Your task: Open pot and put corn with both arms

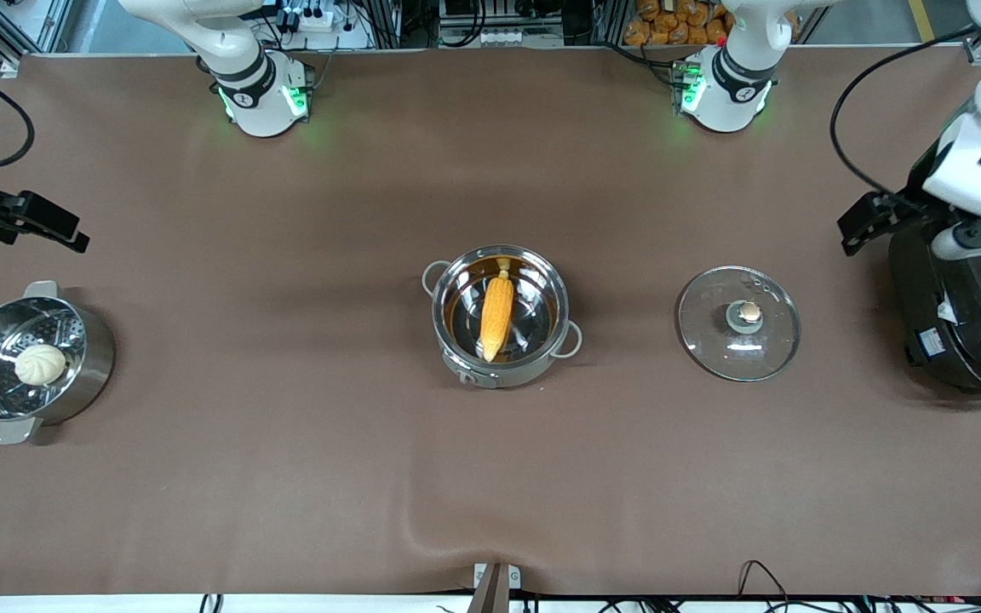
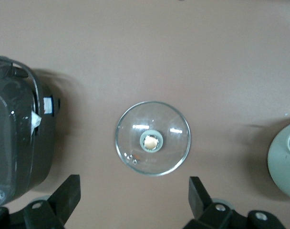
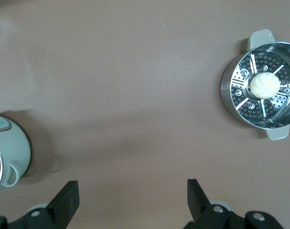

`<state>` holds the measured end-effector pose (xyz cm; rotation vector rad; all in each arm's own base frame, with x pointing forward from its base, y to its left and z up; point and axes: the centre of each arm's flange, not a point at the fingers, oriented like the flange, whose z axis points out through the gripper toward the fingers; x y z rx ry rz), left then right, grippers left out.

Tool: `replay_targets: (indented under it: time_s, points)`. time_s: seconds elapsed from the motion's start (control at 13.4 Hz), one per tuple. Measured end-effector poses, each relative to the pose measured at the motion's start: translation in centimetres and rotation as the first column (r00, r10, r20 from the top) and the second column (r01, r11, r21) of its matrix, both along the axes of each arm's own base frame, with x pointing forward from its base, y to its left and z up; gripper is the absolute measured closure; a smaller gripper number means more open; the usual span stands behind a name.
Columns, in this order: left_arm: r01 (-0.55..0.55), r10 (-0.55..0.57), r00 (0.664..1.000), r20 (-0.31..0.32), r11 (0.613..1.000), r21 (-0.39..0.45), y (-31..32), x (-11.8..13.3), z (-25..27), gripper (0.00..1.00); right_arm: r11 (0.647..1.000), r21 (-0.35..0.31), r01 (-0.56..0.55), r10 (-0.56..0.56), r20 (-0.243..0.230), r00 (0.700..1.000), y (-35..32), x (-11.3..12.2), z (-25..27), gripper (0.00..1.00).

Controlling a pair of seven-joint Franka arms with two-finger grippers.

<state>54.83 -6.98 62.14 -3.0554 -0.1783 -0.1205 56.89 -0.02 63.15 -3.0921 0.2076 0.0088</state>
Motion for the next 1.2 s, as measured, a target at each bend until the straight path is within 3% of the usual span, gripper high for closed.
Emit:
replay_targets:
  time_s: [0.52, 0.9, 1.2]
  points:
    - [-0.020, 0.020, 0.999, -0.043, 1.000, 0.001, 0.9, -1.1, 4.3, 0.00, 0.999, -0.004, -0.033, 0.033, -0.020, 0.999, -0.4, -0.8, 2.2, 0.00]
    - [0.067, -0.067, 0.997, -0.046, 0.998, 0.003, 3.4, -1.2, 5.6, 0.00, 1.000, -0.008, -0.019, 0.018, -0.058, 0.998, -1.5, -1.6, 2.9, 0.00]
    - [0.063, -0.066, 0.997, -0.048, 0.997, -0.047, 3.5, -1.3, 5.9, 0.00, 1.000, 0.004, -0.022, 0.022, -0.056, 0.998, -1.3, -1.6, 3.0, 0.00]
